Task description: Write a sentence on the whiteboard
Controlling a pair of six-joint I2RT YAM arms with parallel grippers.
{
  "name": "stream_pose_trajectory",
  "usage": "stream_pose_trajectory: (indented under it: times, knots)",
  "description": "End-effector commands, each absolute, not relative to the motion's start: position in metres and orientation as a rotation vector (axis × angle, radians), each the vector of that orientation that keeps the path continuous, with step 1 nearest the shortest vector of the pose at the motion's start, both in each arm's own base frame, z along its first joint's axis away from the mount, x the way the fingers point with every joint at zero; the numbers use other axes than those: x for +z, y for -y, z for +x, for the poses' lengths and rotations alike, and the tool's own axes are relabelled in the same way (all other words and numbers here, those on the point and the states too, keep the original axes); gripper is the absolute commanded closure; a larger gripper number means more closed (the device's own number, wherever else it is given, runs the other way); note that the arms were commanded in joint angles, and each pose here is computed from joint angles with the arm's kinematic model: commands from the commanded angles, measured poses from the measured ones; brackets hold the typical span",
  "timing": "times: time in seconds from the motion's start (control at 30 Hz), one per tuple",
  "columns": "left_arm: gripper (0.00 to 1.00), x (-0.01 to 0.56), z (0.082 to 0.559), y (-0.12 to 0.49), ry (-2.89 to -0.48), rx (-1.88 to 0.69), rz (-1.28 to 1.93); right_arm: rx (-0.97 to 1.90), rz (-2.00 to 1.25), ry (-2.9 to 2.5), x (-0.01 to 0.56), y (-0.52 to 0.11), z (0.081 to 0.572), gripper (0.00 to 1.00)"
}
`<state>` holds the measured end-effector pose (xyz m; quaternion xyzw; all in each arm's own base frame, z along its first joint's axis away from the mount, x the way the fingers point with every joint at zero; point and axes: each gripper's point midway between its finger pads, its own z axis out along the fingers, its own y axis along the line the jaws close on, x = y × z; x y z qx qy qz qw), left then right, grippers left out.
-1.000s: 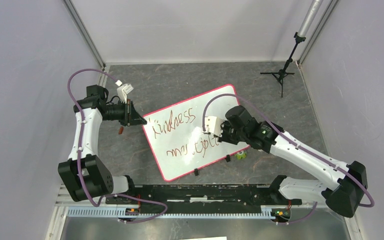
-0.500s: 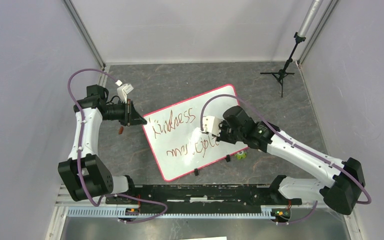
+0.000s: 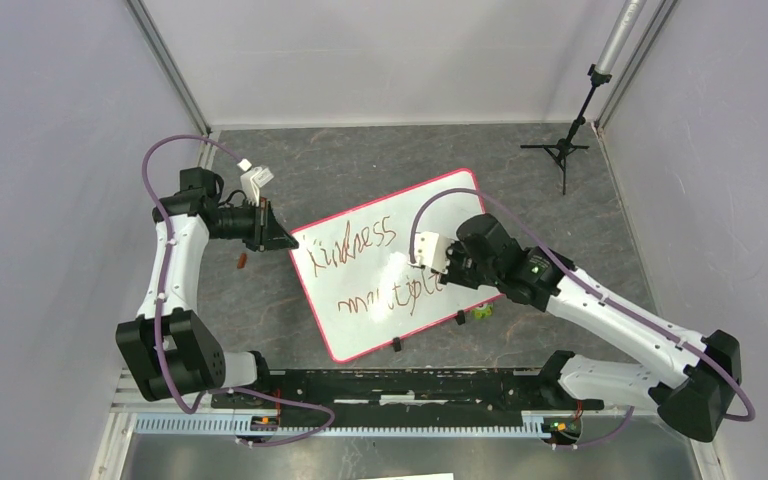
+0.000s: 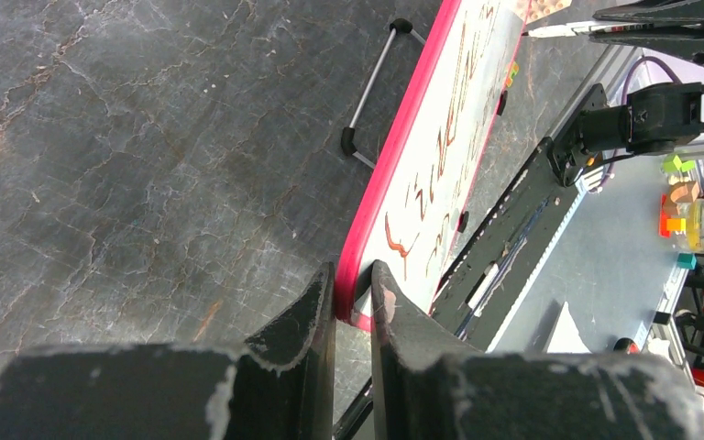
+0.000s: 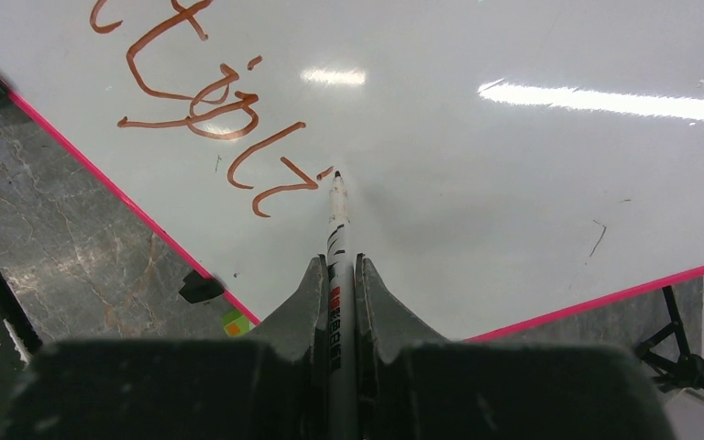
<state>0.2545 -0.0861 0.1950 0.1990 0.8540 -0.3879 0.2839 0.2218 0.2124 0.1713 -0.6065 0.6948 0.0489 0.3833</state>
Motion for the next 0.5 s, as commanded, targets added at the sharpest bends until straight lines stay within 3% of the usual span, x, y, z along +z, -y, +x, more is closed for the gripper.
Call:
stream_pose_trajectory:
  times: [0.0,0.47]
  knots:
    - [0.86,0.181,0.25,0.087,-2.353,-1.028,0.545,0.069,-1.541,-1.817,0.158,-0.2,0.221,1.0]
    - [0.86,0.178,0.253,0.085,-2.368,-1.01,0.528,0.065,-1.535,-1.829,0.149,-0.197,0.22,1.0]
